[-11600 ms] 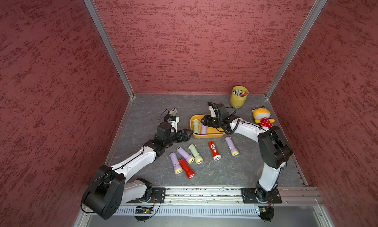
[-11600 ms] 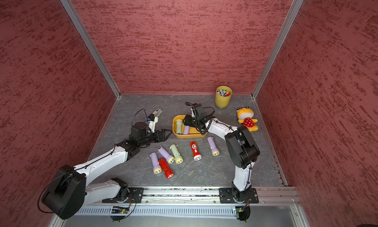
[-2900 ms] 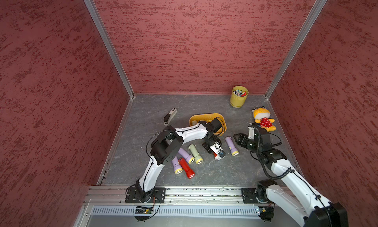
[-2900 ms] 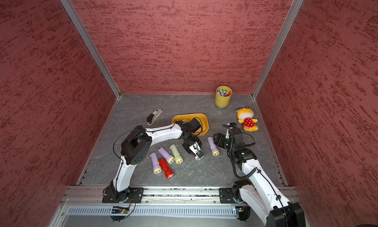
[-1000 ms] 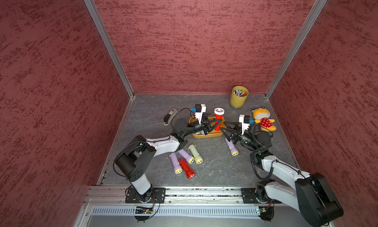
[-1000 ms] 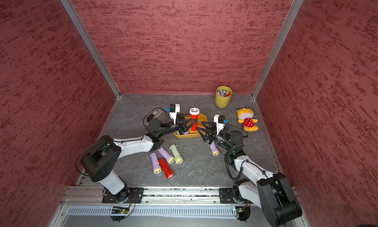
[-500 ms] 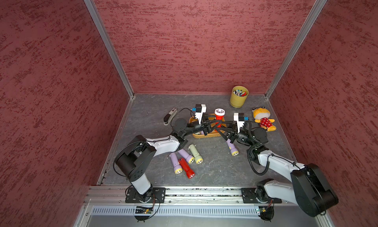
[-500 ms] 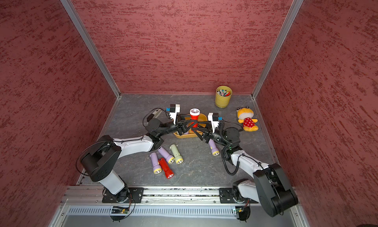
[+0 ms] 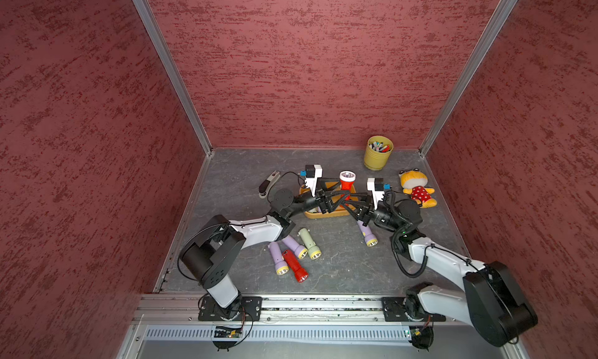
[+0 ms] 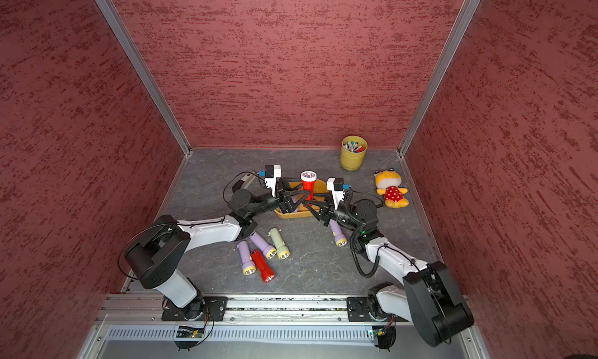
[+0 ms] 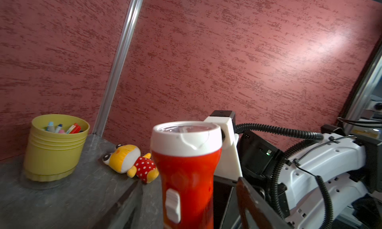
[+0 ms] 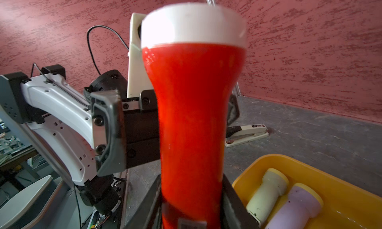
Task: Put the flashlights into the storage boxes
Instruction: Pick up the flashlight from the center of the board, then place the flashlight at the storage box.
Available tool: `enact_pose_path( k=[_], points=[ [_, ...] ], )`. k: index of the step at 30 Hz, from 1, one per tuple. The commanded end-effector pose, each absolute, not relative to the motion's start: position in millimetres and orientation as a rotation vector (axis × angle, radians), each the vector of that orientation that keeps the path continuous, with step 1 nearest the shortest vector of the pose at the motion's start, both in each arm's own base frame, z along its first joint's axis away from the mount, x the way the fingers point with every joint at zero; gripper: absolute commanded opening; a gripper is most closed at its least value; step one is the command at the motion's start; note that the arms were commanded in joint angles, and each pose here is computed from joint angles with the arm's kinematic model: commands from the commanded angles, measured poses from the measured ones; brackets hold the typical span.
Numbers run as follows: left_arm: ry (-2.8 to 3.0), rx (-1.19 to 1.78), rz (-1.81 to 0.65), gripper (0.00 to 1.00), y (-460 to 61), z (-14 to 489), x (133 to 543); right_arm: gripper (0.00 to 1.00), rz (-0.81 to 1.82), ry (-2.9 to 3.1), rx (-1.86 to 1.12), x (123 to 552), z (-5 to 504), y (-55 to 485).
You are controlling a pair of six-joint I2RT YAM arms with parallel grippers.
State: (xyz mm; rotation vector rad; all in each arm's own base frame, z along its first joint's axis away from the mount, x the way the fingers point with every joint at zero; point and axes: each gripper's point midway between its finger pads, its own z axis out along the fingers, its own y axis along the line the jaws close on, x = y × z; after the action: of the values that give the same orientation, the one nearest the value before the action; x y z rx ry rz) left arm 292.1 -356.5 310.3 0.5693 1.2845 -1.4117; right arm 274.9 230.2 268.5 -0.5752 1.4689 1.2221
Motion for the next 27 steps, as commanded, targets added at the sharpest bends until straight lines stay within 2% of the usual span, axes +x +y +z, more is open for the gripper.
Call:
enact_pose_path(
  k=[1, 4, 8, 17, 22, 27],
  points=[
    [1.357, 0.447, -1.293, 0.78, -336, 305, 313, 0.25, 1.112, 1.566, -0.471, 295, 265, 221],
    [1.483, 0.376, -1.203, 0.82, -321, 287, 327, 0.24, 1.027, 1.704, -0.351, 314, 249, 210],
    [1.644, 0.268, -1.082, 0.82, -294, 259, 340, 0.25, 0.944, 1.874, -0.204, 336, 229, 200],
    [2.096, 0.031, -0.846, 0.81, -234, 176, 355, 0.26, 0.898, 2.128, -0.126, 374, 190, 228],
    [2.266, -0.121, -0.874, 0.77, -212, 138, 361, 0.27, 0.877, 2.257, -0.095, 386, 161, 245],
    [2.359, -0.162, -0.932, 0.73, -214, 113, 365, 0.28, 0.875, 2.345, -0.059, 391, 137, 254]
  ],
)
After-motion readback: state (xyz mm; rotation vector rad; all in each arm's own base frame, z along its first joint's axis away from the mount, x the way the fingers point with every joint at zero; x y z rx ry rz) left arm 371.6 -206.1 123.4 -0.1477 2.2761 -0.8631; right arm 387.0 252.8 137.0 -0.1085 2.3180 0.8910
